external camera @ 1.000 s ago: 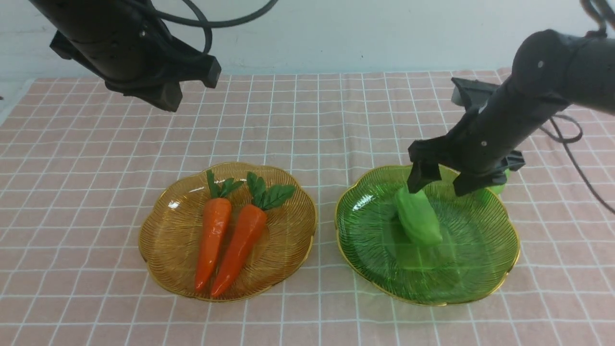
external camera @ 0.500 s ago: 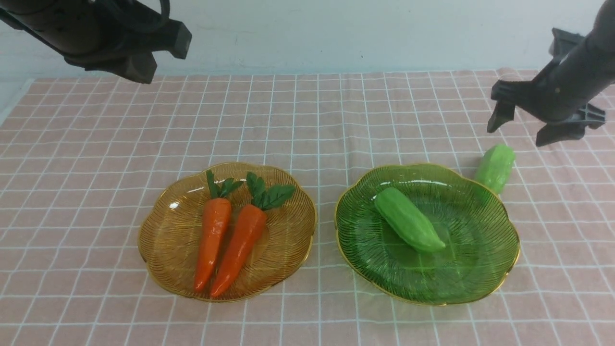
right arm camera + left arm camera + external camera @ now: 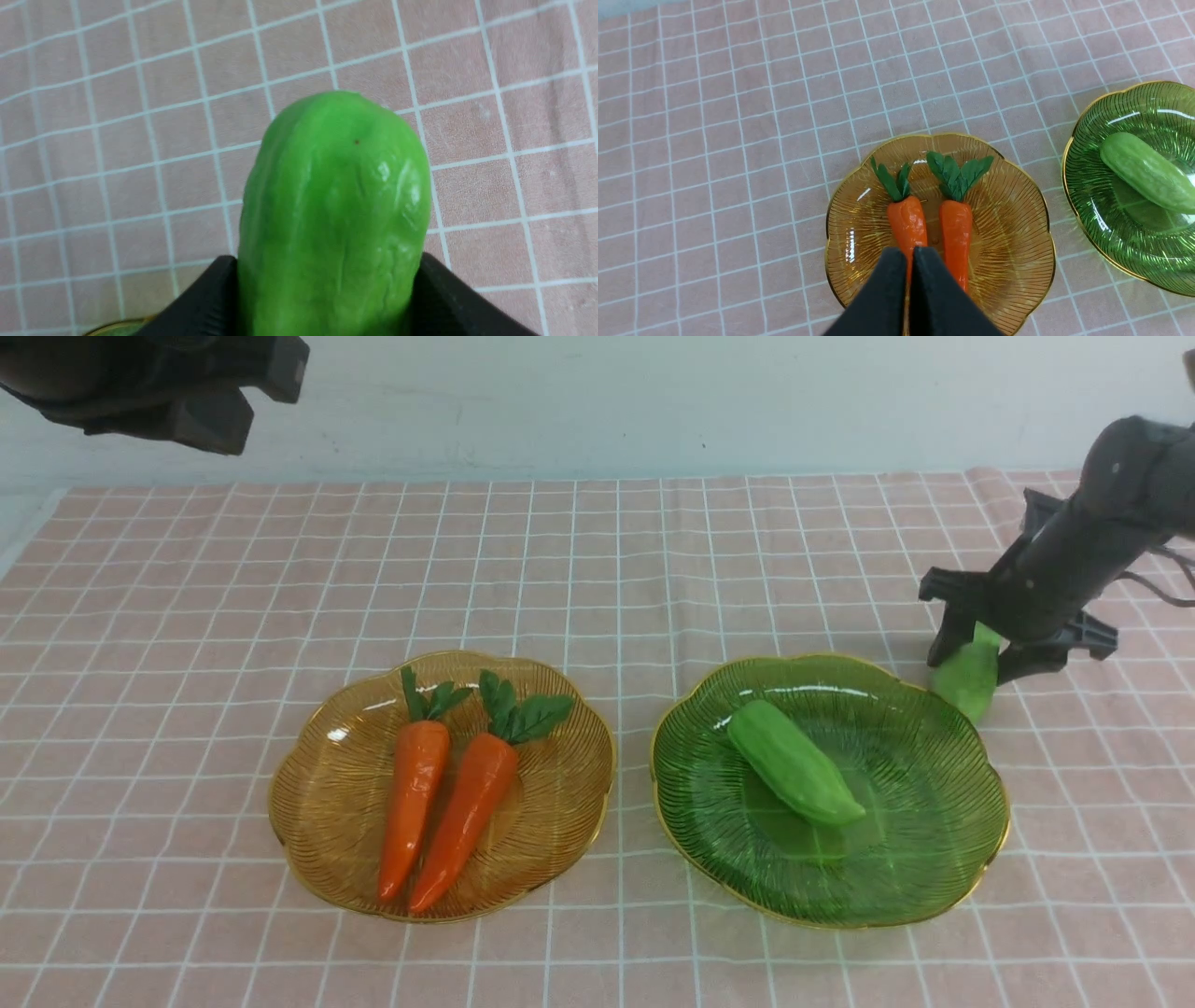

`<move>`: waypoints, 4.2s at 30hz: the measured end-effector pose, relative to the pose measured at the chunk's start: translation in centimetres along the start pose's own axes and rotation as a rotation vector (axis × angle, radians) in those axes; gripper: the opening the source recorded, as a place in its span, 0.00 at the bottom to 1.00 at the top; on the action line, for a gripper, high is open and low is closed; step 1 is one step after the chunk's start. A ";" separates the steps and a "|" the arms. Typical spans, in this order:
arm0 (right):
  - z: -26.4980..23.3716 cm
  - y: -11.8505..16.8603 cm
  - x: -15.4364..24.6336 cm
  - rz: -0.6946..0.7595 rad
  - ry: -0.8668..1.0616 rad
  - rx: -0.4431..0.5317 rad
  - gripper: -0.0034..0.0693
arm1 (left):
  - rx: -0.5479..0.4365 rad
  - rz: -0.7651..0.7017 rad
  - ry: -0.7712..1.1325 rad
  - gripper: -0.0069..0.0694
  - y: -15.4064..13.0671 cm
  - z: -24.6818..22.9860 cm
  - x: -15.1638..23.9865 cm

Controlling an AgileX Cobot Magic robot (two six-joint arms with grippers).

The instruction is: Put different types of vegetables on the plate.

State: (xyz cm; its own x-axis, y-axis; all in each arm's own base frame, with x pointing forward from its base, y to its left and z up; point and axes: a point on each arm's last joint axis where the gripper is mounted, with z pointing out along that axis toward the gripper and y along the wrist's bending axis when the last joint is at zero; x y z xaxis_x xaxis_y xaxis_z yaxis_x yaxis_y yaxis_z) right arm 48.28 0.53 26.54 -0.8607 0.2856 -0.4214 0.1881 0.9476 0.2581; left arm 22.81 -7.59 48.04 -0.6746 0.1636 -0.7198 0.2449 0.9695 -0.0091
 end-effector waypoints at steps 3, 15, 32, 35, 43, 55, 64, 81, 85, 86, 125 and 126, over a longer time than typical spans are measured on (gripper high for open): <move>-5.2 1.6 0.0 -0.074 -0.024 -0.027 0.61 | -0.002 -0.005 -0.012 0.09 0.1 -1.1 0.7; -3.1 5.8 5.9 -0.226 0.179 -0.052 0.61 | -0.063 -0.082 0.012 0.09 1.6 -4.9 10.1; 0.2 6.3 10.5 -0.316 0.341 0.020 0.82 | -0.047 -0.173 -0.074 0.09 2.5 -6.6 20.3; -0.4 6.4 10.3 -0.332 0.324 0.024 0.81 | -0.045 -0.175 -0.075 0.09 2.5 -6.5 20.4; -11.5 7.4 9.5 -0.370 0.076 -0.062 0.49 | -0.039 -0.176 -0.098 0.09 2.4 -6.6 20.2; -32.7 4.3 17.2 -0.404 -0.523 -0.213 0.03 | -0.018 -0.173 -0.198 0.09 2.3 -6.7 19.3; -33.7 -3.5 30.7 -0.380 -1.310 -0.325 0.03 | 0.005 -0.166 -0.305 0.09 2.1 -6.2 18.5; -29.6 -7.4 37.7 -0.361 -1.623 -0.388 0.03 | 0.011 -0.142 -0.368 0.09 2.2 -3.3 22.1; -29.6 -7.4 37.7 -0.361 -1.623 -0.388 0.03 | 0.013 -0.125 -0.482 0.09 2.4 -3.3 24.3; -29.6 -7.4 37.7 -0.361 -1.623 -0.388 0.03 | 0.017 -0.122 -0.516 0.09 2.5 -3.4 24.7; -29.6 -7.4 37.7 -0.371 -1.624 -0.378 0.03 | -0.243 -0.085 -0.494 0.09 3.4 7.3 34.8; -29.6 -7.4 37.7 -0.371 -1.622 -0.377 0.03 | -0.242 -0.085 -0.479 0.09 3.4 7.7 35.1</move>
State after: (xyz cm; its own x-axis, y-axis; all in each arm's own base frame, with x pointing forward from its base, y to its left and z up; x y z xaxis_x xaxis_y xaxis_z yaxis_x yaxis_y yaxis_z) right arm 0.49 0.07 34.47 0.5445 0.1416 -0.8267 -0.2157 0.9761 0.0251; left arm 5.28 0.05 17.39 -0.2779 0.0364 -0.9599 -0.0016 0.9993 0.0383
